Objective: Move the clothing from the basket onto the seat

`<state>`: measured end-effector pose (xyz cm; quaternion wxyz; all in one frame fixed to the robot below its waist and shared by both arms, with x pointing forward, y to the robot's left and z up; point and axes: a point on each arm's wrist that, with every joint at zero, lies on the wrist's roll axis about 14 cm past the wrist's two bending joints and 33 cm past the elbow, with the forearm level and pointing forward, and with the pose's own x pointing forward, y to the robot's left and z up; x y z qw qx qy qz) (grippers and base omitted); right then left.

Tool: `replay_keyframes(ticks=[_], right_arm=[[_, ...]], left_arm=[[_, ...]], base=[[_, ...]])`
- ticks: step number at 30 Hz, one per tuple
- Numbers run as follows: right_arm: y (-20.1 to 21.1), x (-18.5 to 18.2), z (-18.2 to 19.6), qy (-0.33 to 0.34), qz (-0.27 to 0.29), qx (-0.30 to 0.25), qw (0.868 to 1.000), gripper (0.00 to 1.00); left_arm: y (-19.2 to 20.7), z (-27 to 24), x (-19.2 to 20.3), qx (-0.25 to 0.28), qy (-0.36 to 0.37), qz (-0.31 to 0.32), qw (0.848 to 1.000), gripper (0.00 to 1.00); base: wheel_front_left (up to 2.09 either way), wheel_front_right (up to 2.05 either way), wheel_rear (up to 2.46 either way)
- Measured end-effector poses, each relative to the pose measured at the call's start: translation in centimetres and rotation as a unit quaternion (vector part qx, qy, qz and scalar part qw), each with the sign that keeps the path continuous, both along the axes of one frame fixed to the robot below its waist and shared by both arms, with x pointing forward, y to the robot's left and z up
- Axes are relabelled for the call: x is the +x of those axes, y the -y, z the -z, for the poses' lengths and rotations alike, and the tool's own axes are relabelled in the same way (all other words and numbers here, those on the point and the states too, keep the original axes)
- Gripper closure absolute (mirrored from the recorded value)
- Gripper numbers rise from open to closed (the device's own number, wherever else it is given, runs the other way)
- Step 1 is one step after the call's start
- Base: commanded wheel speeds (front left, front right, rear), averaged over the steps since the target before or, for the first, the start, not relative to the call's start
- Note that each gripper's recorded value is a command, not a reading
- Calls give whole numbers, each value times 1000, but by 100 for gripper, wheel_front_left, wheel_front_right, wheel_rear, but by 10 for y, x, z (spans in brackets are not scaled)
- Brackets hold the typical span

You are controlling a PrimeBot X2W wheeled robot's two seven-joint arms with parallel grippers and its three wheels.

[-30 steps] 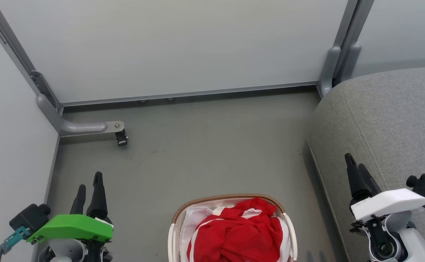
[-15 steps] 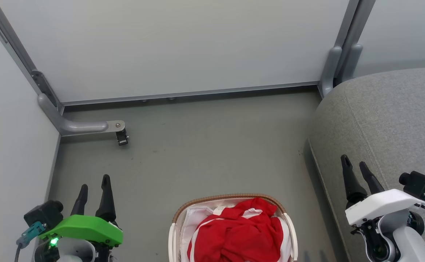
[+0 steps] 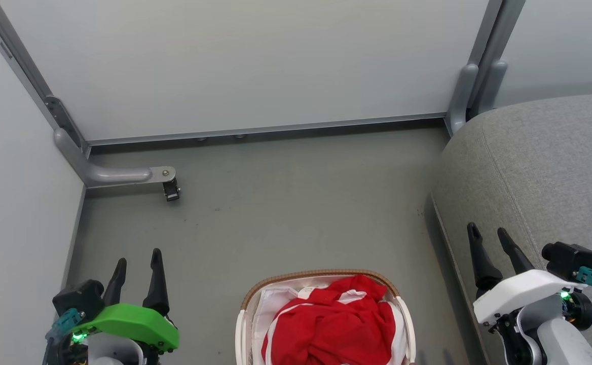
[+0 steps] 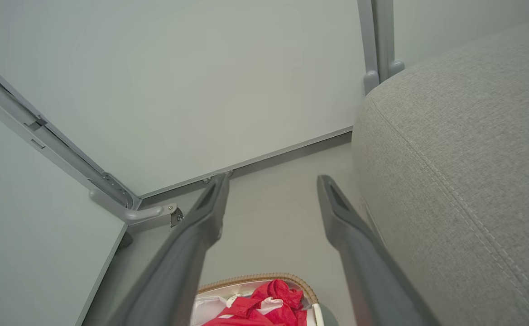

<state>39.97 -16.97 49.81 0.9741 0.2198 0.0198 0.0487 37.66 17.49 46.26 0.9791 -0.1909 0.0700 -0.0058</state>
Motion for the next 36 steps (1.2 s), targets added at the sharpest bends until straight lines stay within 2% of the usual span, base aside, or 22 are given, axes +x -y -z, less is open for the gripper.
replay_keyframes(ticks=[19, 36], right_arm=[[-7, 3, -1, 20, -21, -96, 995, 0], [-4, 4, -3, 36, -10, -141, 989, 0]], left_arm=[[2, -2, -1, 93, 18, 22, 995, 0], [1, -17, 2, 145, 53, 23, 988, 0]], base=[[0, 0, 0], [0, 0, 0]])
